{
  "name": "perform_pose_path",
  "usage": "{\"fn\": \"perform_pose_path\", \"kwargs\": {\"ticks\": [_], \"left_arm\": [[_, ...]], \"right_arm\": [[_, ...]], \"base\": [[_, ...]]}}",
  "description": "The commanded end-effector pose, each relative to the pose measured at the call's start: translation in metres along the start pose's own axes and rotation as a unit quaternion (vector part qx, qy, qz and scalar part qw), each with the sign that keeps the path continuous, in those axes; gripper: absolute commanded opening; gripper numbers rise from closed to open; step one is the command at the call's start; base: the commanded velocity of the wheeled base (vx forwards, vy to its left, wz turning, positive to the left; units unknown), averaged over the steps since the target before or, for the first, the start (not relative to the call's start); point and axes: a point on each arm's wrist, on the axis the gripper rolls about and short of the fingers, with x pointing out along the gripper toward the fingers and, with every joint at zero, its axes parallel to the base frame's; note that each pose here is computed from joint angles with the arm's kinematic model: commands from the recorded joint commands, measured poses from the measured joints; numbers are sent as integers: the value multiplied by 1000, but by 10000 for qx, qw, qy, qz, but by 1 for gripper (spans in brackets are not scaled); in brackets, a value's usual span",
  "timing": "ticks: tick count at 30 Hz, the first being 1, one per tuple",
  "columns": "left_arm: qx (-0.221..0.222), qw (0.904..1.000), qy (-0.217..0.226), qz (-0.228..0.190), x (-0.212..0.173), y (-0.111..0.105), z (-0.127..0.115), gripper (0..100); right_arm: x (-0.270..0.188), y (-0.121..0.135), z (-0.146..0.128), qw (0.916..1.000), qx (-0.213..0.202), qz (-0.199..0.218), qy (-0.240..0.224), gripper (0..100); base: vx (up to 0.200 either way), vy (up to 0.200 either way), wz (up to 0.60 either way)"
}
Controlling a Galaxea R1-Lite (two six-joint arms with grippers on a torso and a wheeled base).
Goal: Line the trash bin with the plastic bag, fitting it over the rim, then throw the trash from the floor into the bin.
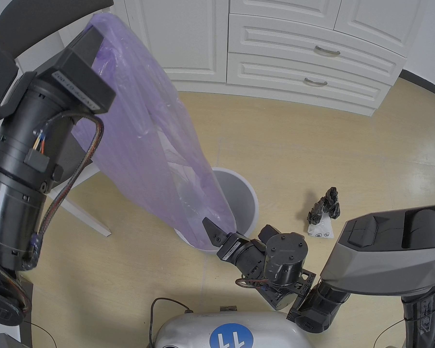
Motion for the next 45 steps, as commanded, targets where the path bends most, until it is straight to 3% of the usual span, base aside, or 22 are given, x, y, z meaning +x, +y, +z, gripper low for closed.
{"fn": "perform_pose_path", "kwargs": {"ticks": [1, 8, 41, 42, 45], "left_arm": [[3, 10000, -13, 5, 0, 0, 1, 0], [-123, 9996, -7, 256, 0, -6, 6, 0], [-153, 9996, 54, 220, -2, -9, 4, 0], [-149, 9996, 48, 221, -2, -9, 5, 0], [-154, 9996, 51, 223, -2, -9, 5, 0]], "right_arm": [[0, -1, -2, 10000, 11, 27, -17, 100], [2, -2, -3, 10000, 9, 22, -12, 100], [10, 4, -6, 9998, 63, 169, -108, 100], [11, 4, -6, 9998, 63, 169, -108, 0], [11, 4, -7, 9998, 63, 169, -108, 0]], "base": [[0, 0, 0], [0, 0, 0], [0, 0, 0], [0, 0, 0], [0, 0, 0]]}}
